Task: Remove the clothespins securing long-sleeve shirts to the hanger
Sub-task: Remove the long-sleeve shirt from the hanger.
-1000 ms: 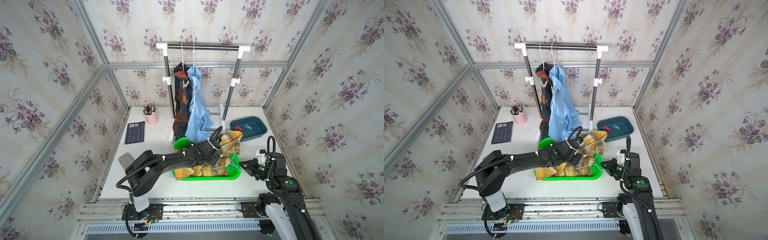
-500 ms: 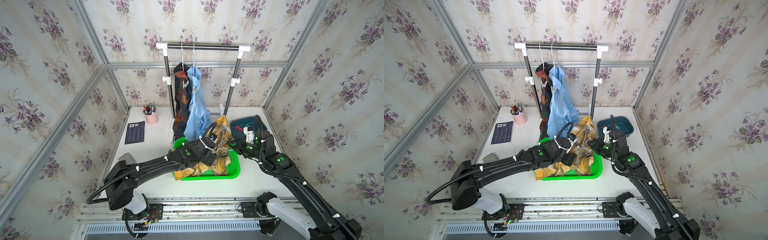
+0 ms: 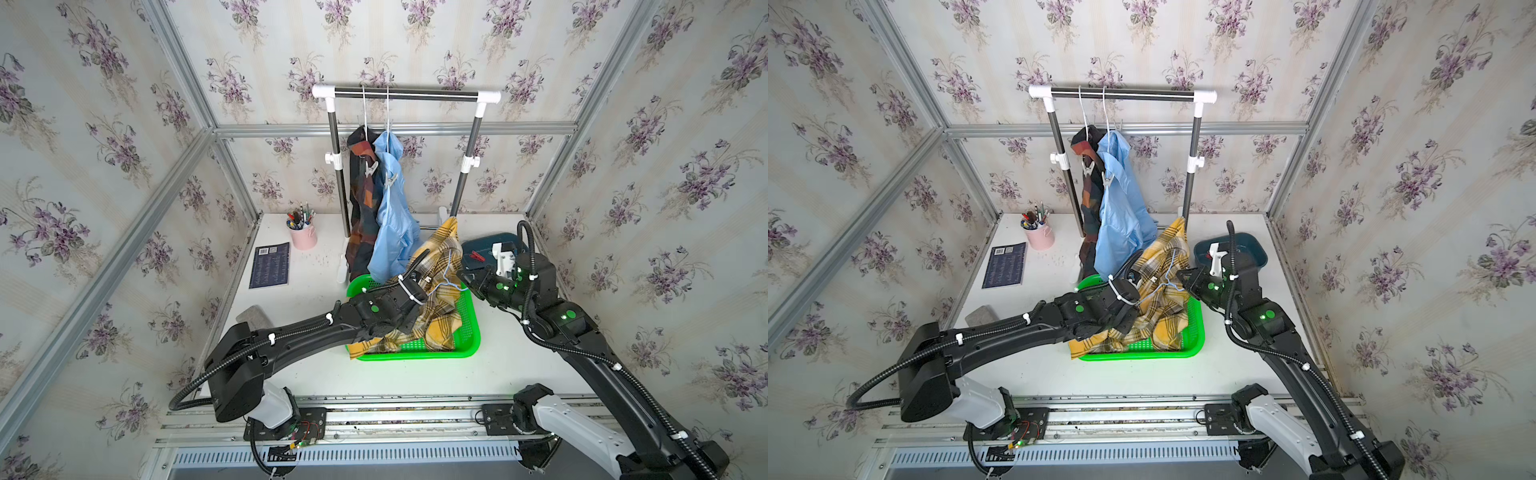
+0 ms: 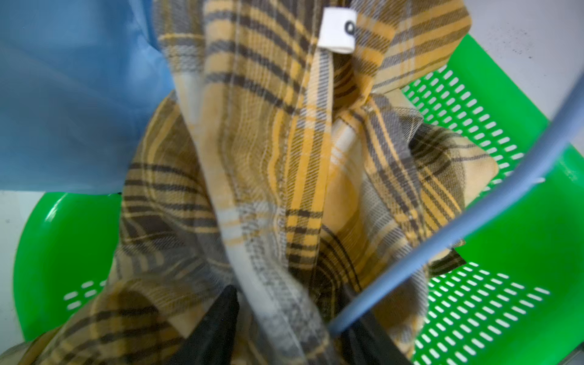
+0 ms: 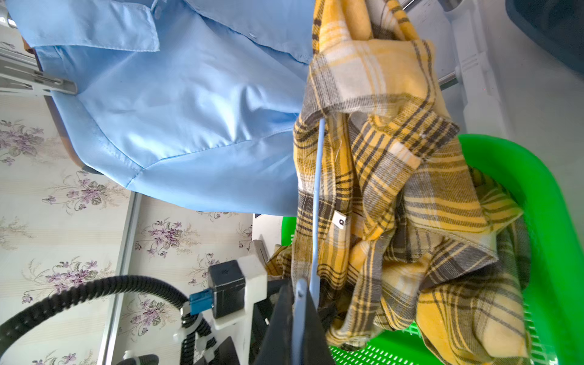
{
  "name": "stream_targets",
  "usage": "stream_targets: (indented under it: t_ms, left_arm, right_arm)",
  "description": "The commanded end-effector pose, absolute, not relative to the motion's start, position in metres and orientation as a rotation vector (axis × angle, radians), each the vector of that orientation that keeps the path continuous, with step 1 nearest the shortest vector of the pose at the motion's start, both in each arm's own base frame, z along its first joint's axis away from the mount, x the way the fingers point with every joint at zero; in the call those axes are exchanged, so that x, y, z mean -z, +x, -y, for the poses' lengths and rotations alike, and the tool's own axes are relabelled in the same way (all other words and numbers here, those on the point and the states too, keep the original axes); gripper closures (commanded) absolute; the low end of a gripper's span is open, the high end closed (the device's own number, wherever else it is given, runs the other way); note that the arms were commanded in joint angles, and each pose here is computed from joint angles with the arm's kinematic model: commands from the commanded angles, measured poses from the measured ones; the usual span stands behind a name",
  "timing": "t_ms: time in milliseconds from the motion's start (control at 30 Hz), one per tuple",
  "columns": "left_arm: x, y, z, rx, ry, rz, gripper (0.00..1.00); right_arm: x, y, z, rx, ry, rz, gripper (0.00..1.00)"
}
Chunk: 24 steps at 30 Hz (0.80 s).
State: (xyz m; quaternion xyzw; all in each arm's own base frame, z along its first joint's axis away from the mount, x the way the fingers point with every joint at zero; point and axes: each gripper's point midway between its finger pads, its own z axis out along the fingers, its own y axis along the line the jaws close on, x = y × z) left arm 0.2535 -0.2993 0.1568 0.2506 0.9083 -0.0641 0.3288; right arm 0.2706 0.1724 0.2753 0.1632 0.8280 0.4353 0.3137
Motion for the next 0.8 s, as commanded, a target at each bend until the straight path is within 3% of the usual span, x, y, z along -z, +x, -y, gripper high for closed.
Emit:
stream_targets:
  t_ms: [0,67,200,467,767]
  left_arm:
    - [-0.159,0.248,0.281,0.117,0.594,-2.397,0.67]
    - [-0.161,0.243,0.275,0.114,0.594,-2.401,0.77]
    - [-0.158,0.234,0.264,0.122,0.579,-2.420,0.85]
    - [-0.145,0.224,0.244,0.086,0.568,-2.436,0.87]
    - [-0.117,0.218,0.258,0.119,0.560,-2.462,0.87]
  right_arm:
    - [-0.284,0.282,-0.170,-1.113,0.414,-2.126,1.00]
    - [-0.284,0.286,-0.169,-1.089,0.412,-2.124,1.00]
    - [-0.290,0.295,-0.168,-1.069,0.404,-2.112,1.00]
    - [-0.304,0.310,-0.139,-1.078,0.454,-2.061,1.00]
    - [-0.318,0.316,-0.137,-1.232,0.498,-1.999,1.00]
